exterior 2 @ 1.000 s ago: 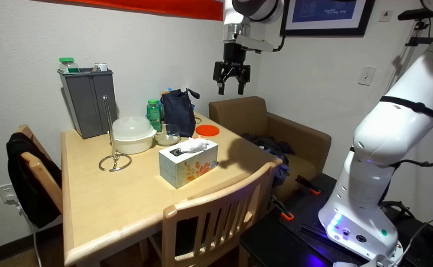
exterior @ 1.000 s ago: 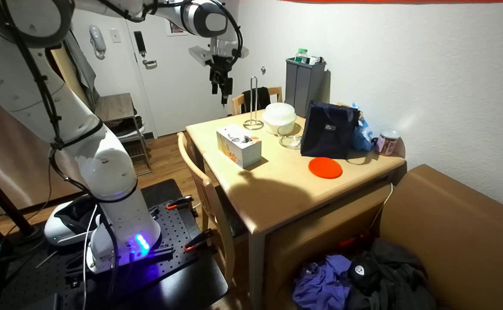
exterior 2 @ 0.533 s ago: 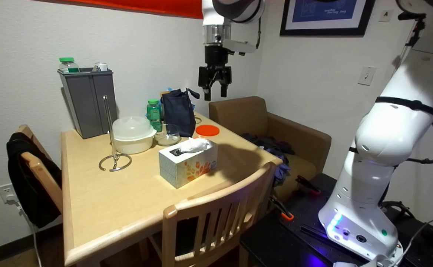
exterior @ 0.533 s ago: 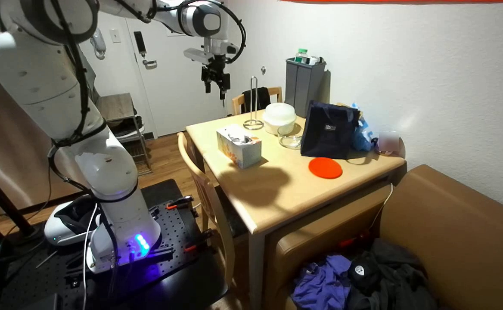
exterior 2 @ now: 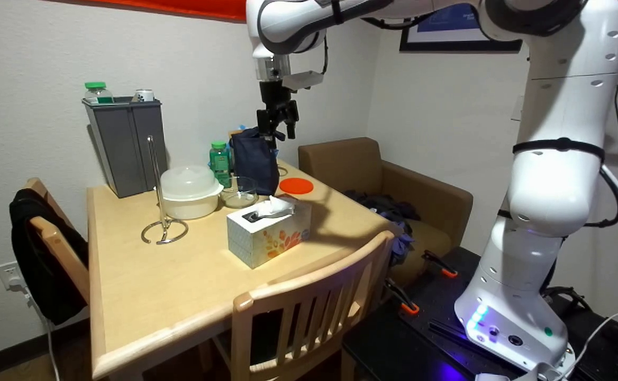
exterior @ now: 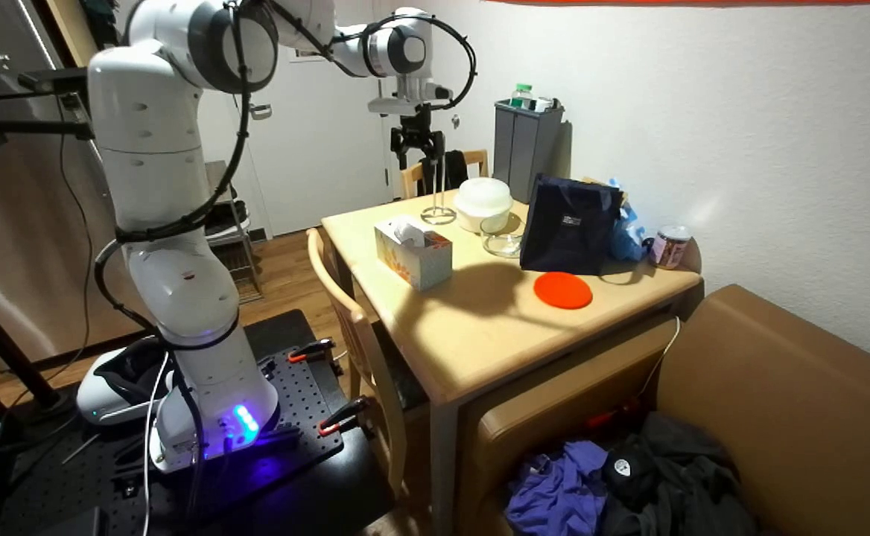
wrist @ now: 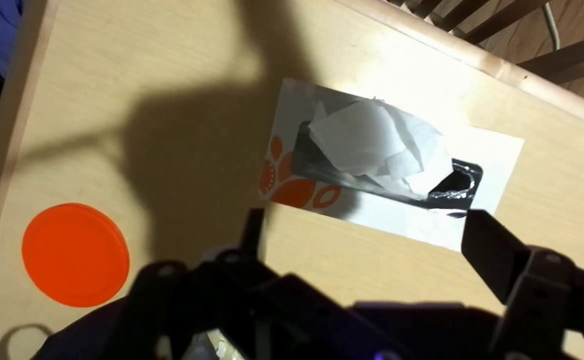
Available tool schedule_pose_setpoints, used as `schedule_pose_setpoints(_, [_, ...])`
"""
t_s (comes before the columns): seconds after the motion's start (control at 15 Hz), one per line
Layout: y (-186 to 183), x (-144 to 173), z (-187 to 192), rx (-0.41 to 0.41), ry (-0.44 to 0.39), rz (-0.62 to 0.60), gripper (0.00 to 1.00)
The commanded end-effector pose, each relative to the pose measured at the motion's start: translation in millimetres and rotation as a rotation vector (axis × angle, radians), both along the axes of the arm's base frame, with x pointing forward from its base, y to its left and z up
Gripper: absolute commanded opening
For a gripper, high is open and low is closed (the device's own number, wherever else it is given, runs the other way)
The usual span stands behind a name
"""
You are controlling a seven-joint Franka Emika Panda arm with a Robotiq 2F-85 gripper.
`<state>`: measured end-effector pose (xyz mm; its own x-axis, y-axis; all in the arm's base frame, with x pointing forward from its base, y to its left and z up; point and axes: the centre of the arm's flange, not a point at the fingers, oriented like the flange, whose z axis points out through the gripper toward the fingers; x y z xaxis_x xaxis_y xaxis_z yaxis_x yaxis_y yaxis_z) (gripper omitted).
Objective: Pull out one tissue square from the tissue box
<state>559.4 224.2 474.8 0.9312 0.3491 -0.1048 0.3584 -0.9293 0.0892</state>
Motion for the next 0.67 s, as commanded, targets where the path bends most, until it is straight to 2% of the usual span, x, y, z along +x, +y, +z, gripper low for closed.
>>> schedule_pose_setpoints(0.0, [-5, 39, 12, -0.002, 0.076, -0.028, 1.00])
schedule_pose_setpoints(0.27, [-22, 41, 26, -0.029, 0.145, -0.094, 1.00])
schedule_pose_setpoints(0.47, [-29, 44, 36, 0.015, 0.147, -0.104, 1.00])
schedule_pose_setpoints(0.6, [-31, 48, 43, 0.038, 0.117, -0.117, 1.00])
